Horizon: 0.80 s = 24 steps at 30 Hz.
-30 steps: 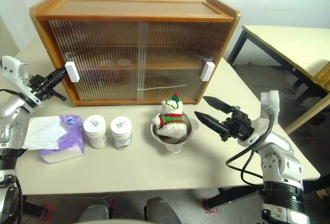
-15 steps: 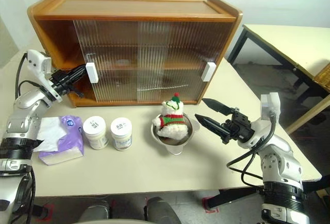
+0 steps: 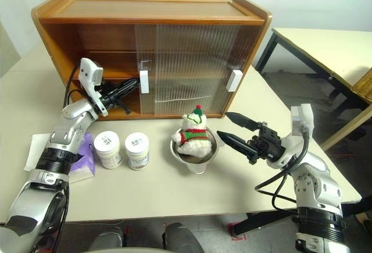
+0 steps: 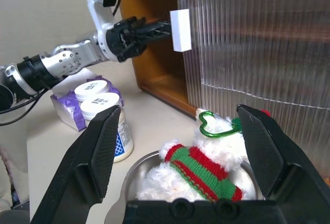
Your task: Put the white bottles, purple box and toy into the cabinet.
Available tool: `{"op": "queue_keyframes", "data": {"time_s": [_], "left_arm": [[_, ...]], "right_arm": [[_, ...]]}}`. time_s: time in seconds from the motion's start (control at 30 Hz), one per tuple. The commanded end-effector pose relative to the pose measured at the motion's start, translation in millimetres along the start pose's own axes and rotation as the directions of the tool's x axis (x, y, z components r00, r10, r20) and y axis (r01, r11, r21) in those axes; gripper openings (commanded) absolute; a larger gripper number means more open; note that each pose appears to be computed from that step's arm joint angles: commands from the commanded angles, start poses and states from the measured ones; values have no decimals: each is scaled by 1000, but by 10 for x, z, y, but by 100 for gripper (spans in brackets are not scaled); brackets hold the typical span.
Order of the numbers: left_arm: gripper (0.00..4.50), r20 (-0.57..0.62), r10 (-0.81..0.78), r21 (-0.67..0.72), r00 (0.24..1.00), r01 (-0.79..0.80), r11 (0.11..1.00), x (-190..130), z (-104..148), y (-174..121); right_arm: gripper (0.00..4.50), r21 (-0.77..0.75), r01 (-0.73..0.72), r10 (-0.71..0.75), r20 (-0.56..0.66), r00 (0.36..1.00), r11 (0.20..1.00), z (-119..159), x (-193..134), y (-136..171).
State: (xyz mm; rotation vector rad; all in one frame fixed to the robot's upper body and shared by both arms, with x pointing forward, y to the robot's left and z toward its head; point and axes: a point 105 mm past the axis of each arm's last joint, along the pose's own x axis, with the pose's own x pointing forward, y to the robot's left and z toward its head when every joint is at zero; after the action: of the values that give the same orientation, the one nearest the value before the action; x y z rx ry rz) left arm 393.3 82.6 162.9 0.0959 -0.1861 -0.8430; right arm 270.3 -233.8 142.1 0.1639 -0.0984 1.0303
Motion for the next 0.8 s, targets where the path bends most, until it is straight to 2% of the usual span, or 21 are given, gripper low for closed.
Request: {"op": "queue_keyframes", "data": {"time_s": [0.03, 0.47, 0.57, 0.7, 0.8], "left_arm": [[2, -12, -40, 16, 999, 40, 999, 112, -2, -56], [2, 16, -51, 33, 999, 50, 998, 184, 86, -33], [2, 26, -43, 58, 999, 41, 997, 108, 165, -2], [2, -25, -17, 94, 1000, 19, 995, -65, 229, 45], [67, -85, 16, 41, 996, -13, 999, -379, 317, 107]], "right_arm": [[450, 8, -11, 11, 0, 1000, 1000, -3, 62, 48], [450, 9, 0, 0, 6, 1000, 1000, 25, 120, 94], [450, 7, 1, -1, 9, 1000, 1000, 38, 139, 111], [450, 13, -11, 11, 1, 1000, 1000, 24, 154, 146], [450, 17, -46, 47, -23, 999, 999, -8, 198, 167]]}}
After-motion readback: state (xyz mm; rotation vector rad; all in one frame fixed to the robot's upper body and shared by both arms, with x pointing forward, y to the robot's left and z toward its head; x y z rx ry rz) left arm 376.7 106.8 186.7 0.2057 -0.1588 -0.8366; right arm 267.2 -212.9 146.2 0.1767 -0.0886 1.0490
